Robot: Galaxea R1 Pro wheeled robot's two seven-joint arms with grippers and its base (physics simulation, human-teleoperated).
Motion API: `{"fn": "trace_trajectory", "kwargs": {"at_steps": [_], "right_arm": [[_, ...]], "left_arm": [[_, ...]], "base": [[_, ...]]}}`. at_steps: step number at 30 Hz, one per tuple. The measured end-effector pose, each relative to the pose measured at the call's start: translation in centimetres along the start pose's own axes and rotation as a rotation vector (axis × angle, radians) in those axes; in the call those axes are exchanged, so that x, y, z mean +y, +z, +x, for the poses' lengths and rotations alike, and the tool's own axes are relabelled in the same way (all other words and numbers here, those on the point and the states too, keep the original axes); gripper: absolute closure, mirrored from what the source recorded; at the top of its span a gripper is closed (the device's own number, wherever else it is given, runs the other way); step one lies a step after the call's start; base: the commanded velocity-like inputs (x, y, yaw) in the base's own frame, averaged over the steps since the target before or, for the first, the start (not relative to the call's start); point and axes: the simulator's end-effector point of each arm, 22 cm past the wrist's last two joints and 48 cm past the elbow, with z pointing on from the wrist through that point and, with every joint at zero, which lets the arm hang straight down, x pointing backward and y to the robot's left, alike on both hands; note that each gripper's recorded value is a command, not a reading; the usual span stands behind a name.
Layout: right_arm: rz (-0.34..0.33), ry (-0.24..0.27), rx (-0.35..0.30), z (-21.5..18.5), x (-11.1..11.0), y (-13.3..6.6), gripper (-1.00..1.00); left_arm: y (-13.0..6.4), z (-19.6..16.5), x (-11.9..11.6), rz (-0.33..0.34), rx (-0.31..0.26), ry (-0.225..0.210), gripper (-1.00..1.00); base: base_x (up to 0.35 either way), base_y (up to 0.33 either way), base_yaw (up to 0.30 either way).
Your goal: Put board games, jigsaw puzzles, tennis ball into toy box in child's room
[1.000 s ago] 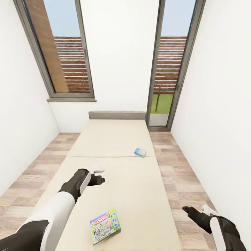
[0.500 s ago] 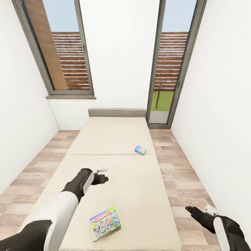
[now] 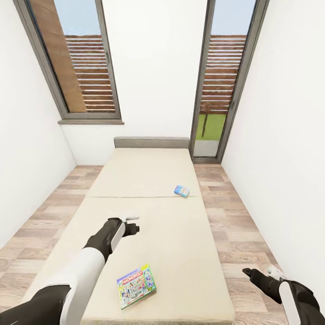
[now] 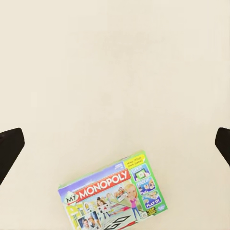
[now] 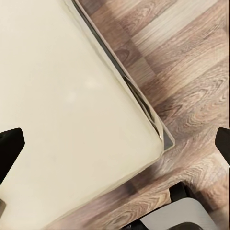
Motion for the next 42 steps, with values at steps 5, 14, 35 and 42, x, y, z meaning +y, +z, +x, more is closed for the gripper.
{"fn": "trace_trajectory", "kwargs": {"at_steps": [5, 14, 35, 42], "right_arm": [[0.016, 0.003, 0.018, 0.4, -1.1, 0.4, -1.00], [0.038, 0.003, 0.037, 0.9, -2.4, 0.9, -1.00], [0.060, 0.002, 0.062, 1.9, -3.3, 1.8, -1.00], [0.068, 0.002, 0.069, 2.3, -3.6, 2.1, -1.00]], "left_arm": [[0.4, 0.3, -0.2, -0.001, 0.003, 0.003, -1.00], [1.0, 0.7, -0.3, 0.008, 0.011, 0.004, -1.00], [2.5, 2.4, -0.2, 0.007, 0.047, 0.004, -1.00], [3.0, 3.0, -0.1, 0.006, 0.060, 0.004, -1.00]], "base": [[0.000, 0.000, 0.000], [0.015, 0.000, 0.000], [0.084, -0.013, 0.000], [0.072, -0.184, -0.024]]}}
